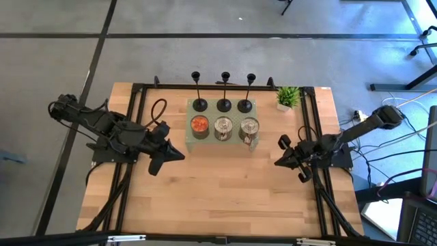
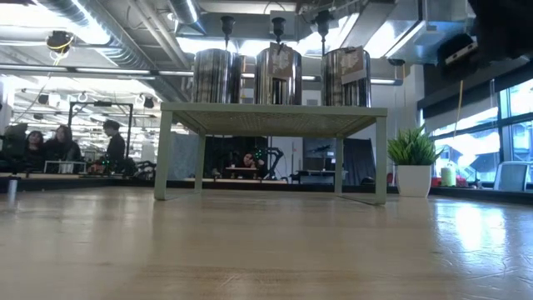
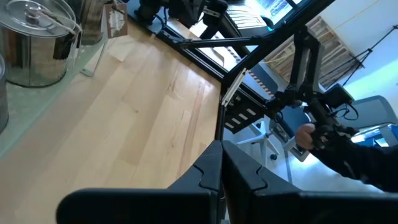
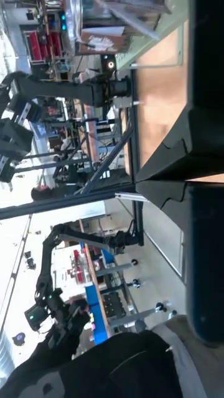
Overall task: Pick & Place candle stick holders
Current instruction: Return to Home Position
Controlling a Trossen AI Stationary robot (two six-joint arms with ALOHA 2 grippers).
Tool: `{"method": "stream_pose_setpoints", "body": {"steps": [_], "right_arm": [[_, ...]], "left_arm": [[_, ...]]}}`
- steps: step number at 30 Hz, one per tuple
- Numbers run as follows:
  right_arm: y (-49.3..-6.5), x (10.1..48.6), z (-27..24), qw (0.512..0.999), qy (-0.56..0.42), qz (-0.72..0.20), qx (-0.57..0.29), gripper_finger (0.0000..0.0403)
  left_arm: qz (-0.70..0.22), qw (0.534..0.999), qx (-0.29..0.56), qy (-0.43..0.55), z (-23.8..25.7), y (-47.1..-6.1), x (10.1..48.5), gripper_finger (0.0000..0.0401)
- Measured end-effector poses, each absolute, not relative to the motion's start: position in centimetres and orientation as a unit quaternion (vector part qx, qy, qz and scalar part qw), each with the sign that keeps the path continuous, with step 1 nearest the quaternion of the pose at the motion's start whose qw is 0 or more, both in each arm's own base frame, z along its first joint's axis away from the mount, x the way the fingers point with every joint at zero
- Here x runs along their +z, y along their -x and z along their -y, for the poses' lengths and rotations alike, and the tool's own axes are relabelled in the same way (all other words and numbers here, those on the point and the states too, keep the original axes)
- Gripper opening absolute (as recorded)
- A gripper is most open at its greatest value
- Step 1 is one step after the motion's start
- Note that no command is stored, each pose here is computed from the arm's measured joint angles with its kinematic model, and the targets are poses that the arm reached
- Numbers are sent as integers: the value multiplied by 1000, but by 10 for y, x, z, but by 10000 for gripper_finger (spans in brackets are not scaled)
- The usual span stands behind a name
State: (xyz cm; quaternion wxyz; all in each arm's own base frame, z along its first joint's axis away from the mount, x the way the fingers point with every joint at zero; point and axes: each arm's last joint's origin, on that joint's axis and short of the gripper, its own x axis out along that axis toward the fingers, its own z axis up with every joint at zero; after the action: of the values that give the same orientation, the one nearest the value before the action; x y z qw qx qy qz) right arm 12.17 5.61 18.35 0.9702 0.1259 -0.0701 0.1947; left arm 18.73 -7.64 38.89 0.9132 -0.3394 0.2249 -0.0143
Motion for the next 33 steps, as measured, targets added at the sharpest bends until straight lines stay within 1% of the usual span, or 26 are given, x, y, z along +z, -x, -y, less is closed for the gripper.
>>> {"method": "stream_pose_setpoints", "body": {"steps": [5, 10, 14, 21, 25, 33], "right_arm": [[-124, 180, -46, 972, -117, 50, 196, 0], [-127, 176, -35, 973, -131, 26, 189, 0], [-128, 172, -28, 976, -146, 4, 163, 0], [-128, 154, -20, 973, -192, -89, 96, 0], [-127, 148, -20, 968, -199, -123, 86, 0], [-127, 145, -19, 971, -184, -131, 74, 0]], "left_arm": [[-225, 913, -14, 340, 76, -187, 389, 2], [-225, 913, -12, 339, 76, -187, 389, 2], [-224, 912, -9, 343, 76, -187, 389, 2], [-224, 912, -7, 343, 76, -187, 389, 2], [-235, 912, 2, 337, 75, -186, 386, 2], [-242, 911, 5, 334, 75, -186, 385, 2]]}}
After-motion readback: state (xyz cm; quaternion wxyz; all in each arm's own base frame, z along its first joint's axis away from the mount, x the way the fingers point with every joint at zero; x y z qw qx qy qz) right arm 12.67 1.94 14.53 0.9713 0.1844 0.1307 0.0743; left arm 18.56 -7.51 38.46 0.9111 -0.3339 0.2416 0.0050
